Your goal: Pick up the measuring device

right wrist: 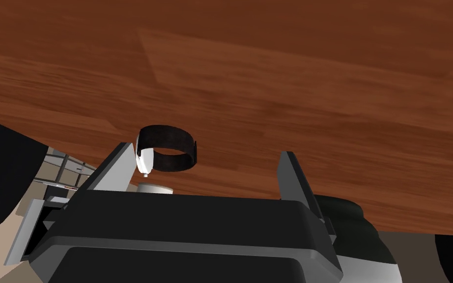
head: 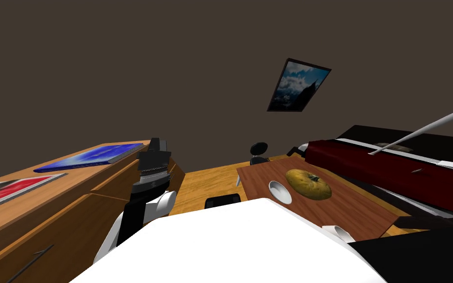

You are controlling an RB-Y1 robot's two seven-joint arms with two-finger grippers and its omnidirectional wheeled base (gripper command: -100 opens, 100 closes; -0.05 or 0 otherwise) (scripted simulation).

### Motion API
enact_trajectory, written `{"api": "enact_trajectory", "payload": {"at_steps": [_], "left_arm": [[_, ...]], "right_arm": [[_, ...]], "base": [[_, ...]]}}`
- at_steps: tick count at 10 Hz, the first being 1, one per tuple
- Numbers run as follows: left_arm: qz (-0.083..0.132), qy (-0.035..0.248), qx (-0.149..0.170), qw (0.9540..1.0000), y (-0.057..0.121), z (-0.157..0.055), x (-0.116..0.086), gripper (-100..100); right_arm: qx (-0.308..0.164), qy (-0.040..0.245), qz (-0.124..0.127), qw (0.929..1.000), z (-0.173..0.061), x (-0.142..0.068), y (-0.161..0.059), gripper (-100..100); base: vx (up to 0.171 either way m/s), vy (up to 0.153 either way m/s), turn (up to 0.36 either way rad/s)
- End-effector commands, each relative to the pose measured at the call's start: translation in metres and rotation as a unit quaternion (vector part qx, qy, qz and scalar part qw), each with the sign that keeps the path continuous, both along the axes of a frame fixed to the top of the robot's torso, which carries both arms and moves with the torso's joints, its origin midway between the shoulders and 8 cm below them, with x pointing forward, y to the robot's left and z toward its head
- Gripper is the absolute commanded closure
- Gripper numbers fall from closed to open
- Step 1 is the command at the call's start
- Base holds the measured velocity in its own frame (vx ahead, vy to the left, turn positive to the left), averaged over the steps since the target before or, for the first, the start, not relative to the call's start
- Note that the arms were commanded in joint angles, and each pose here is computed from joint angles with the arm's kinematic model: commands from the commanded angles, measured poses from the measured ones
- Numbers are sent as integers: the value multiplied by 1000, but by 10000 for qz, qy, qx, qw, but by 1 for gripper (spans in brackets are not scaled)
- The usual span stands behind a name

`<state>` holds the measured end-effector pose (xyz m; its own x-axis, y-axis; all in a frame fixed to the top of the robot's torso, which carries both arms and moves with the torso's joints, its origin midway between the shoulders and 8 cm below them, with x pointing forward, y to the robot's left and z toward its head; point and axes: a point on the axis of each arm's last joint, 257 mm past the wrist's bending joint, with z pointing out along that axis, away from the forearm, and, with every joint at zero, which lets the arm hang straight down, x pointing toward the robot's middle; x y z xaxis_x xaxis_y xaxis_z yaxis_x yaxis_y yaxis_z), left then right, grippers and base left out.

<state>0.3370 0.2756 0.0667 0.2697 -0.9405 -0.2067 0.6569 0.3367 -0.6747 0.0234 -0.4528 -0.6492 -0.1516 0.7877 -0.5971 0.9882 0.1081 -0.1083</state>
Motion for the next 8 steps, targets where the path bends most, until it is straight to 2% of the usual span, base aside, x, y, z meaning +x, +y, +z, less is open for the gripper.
{"api": "enact_trajectory", "payload": {"at_steps": [1,2,3,6,7,8], "left_arm": [[0,0,0,10000,0,0,0,0],[0,0,0,10000,0,0,0,0],[0,0,0,10000,0,0,0,0],[0,0,0,10000,0,0,0,0],[0,0,0,10000,0,0,0,0],[0,0,0,10000,0,0,0,0]], "right_arm": [[41,19,96,9999,-2,3,6,-100],[51,27,151,9999,-3,4,8,-100],[-51,27,-51,10000,0,2,4,-100],[51,57,102,9999,-4,4,15,-100],[-66,59,-131,9999,-1,0,10,-100],[-17,77,-70,9999,-3,1,15,-100]], "base": [[-15,-22,6],[-5,-5,-6],[-27,-26,66],[-17,-23,9],[-21,-26,59],[-32,-36,46]]}}
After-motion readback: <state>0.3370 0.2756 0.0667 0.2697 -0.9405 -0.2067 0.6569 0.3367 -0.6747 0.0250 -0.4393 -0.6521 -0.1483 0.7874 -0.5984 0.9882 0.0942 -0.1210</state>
